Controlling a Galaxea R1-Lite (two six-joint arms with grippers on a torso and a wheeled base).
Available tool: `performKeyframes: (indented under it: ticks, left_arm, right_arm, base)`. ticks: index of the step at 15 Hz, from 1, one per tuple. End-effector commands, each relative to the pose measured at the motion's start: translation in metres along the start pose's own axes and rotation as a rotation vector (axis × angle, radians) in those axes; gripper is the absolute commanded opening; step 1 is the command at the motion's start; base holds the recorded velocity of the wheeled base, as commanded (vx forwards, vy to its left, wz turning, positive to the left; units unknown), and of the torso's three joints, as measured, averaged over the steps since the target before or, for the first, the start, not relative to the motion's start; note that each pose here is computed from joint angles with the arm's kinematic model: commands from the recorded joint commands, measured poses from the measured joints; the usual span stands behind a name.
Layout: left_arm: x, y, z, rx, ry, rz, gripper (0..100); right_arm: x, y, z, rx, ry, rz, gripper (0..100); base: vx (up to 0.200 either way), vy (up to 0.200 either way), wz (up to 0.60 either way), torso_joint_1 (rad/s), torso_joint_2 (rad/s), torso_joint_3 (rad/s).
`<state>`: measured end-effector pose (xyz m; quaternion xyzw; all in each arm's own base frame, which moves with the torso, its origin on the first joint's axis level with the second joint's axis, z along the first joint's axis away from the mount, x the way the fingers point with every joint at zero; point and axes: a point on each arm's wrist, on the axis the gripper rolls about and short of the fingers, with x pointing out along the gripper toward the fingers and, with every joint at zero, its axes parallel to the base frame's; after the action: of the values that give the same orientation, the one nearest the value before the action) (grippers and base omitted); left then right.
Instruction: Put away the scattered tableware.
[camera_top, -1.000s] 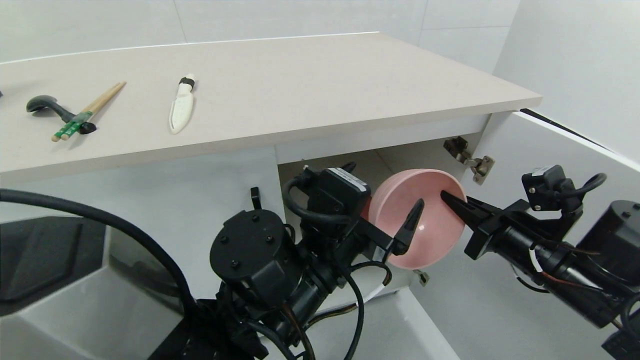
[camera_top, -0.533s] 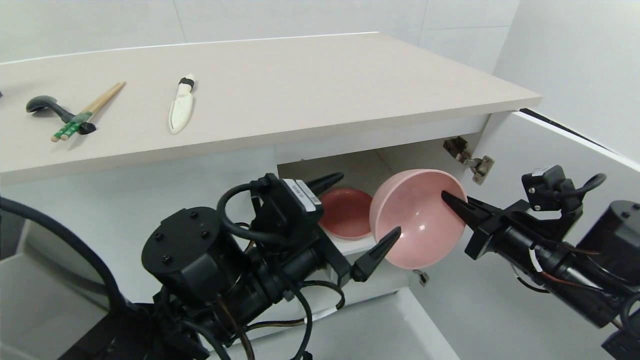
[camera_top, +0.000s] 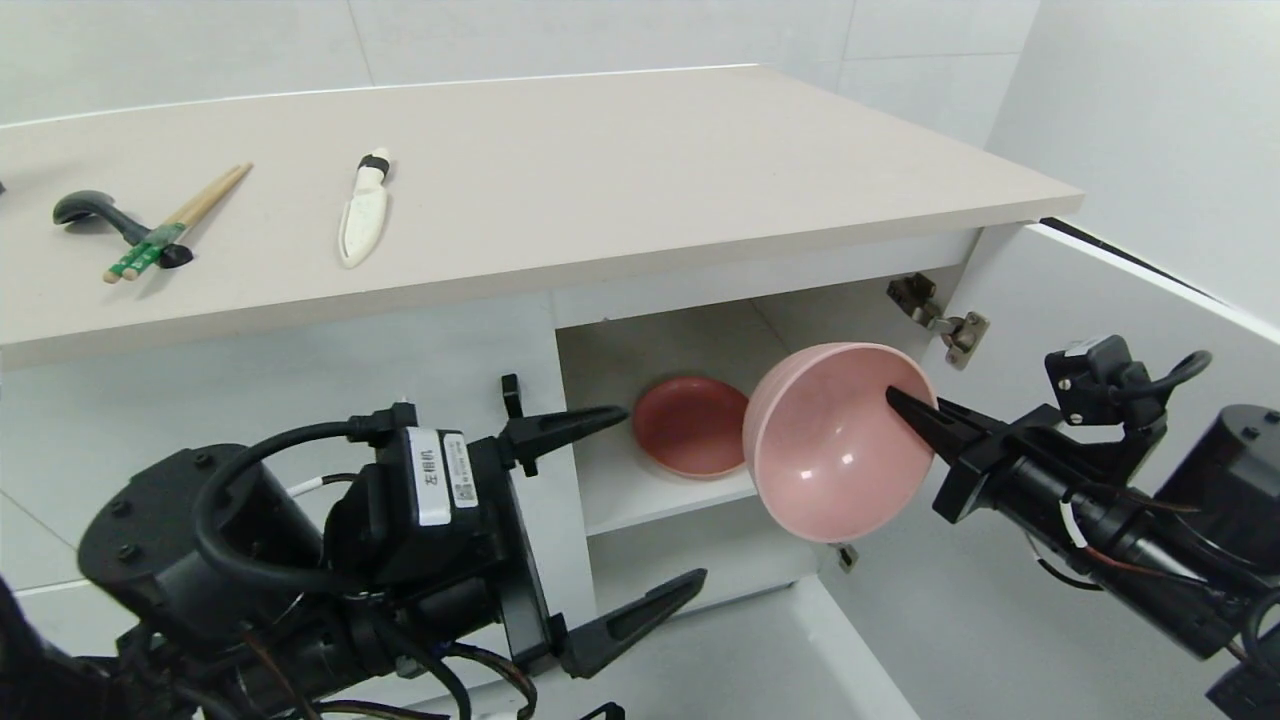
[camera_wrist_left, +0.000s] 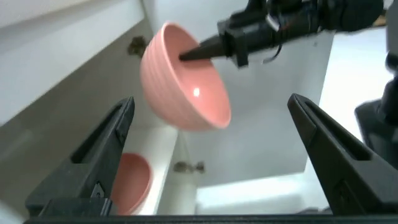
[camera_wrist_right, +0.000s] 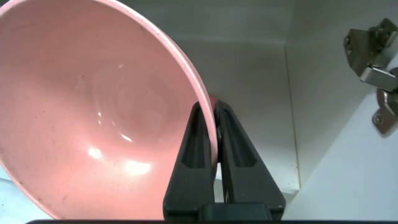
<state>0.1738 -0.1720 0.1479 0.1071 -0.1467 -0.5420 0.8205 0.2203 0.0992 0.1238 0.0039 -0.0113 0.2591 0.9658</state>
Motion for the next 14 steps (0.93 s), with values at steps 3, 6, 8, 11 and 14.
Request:
performKeyframes:
  ticks: [3,6,8,11,14]
  left_arm:
    - [-0.028,-0.003,0.013,0.032,0.024,0.137,100]
    - [-0.052,-0.005,0.020,0.059,0.029,0.189,100]
    - [-0.067,-0.008,0.010,0.083,0.103,0.219,100]
    - [-0.078,-0.004,0.018,0.096,0.080,0.272,100]
    - [-0.098,-0.001,0.024,0.100,0.073,0.355,100]
  right_arm:
    - [-0.007,-0.006,-0.010,0.026,0.051,-0.030,0]
    - [-0.008,-0.004,-0.011,0.090,0.059,-0.024,0]
    - [-0.007,-0.004,-0.011,0.126,0.056,-0.026,0]
    - [-0.008,-0.002,-0.012,0.135,0.063,-0.018,0]
    - [-0.009,-0.001,-0.015,0.170,0.076,-0.015,0]
  base:
    - [0.000,0.000,0.00,0.000,0.00,0.000]
    - [0.000,0.000,0.00,0.000,0.00,0.000]
    - [0.000,0.000,0.00,0.000,0.00,0.000]
    - [0.000,0.000,0.00,0.000,0.00,0.000]
    - [0.000,0.000,0.00,0.000,0.00,0.000]
